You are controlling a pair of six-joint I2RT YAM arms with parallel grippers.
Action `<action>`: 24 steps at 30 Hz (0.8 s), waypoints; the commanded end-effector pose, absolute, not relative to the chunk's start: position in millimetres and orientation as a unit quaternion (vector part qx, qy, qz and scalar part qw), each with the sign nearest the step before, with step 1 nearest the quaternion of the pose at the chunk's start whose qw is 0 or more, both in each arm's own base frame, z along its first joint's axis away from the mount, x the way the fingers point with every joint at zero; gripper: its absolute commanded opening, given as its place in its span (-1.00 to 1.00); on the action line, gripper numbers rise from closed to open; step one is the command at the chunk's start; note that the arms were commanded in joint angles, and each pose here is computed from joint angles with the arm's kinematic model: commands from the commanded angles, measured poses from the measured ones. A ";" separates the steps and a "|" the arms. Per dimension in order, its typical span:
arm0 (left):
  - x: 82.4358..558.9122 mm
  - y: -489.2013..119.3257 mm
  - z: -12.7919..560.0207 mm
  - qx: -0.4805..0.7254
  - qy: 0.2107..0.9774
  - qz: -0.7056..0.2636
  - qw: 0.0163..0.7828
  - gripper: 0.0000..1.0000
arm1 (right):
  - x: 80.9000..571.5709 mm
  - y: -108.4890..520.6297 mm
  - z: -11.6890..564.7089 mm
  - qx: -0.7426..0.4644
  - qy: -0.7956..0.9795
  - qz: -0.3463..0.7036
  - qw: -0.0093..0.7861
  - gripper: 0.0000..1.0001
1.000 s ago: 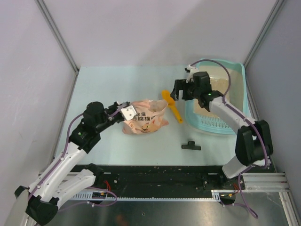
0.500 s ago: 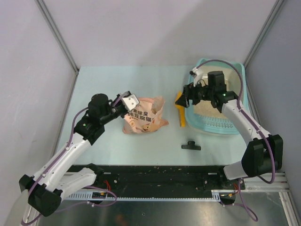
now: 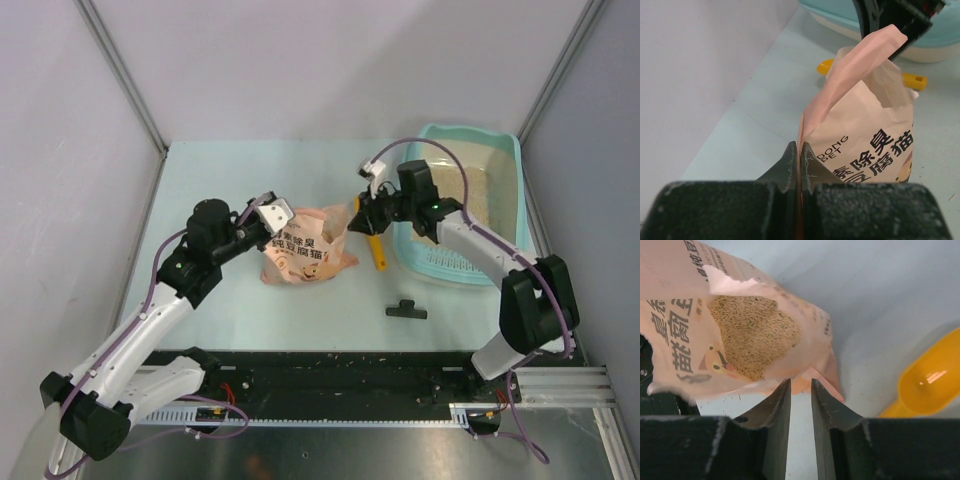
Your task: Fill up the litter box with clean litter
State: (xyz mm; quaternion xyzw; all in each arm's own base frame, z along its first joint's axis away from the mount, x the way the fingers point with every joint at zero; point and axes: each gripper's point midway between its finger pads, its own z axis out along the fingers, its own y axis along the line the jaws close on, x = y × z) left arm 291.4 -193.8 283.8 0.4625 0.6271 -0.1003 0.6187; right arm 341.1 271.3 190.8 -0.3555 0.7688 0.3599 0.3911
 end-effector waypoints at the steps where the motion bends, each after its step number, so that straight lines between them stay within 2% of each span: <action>1: 291.5 -198.2 335.5 0.440 0.577 -0.108 0.680 -1.00 | 340.0 308.2 194.0 -0.390 0.733 0.373 0.414 -0.45; 4: 291.5 -198.5 337.3 0.437 0.577 -0.110 0.682 -0.99 | 332.5 330.1 197.6 -0.394 0.720 0.392 0.416 -0.44; 7: 292.9 -195.8 337.7 0.436 0.577 -0.101 0.683 -1.00 | 330.6 326.1 202.2 -0.394 0.721 0.389 0.416 -0.42; 10: 294.6 -194.2 337.4 0.436 0.578 -0.094 0.684 -1.00 | 331.4 298.8 207.1 -0.394 0.730 0.375 0.413 -0.29; 13: 295.6 -194.2 335.7 0.438 0.578 -0.092 0.683 -1.00 | 329.4 264.4 210.3 -0.388 0.743 0.371 0.401 -0.07; 14: 296.1 -194.5 334.3 0.438 0.580 -0.092 0.681 -1.00 | 327.5 257.5 213.8 -0.390 0.738 0.378 0.400 0.07; 17: 298.0 -195.3 334.2 0.438 0.581 -0.092 0.680 -1.00 | 321.4 235.8 225.2 -0.409 0.718 0.391 0.406 0.27; 20: 301.8 -194.6 333.1 0.435 0.586 -0.087 0.678 -1.00 | 299.6 234.9 229.4 -0.464 0.680 0.399 0.404 0.41; 24: 304.9 -192.9 332.0 0.425 0.595 -0.085 0.677 -1.00 | 268.7 253.3 222.9 -0.524 0.638 0.419 0.378 0.43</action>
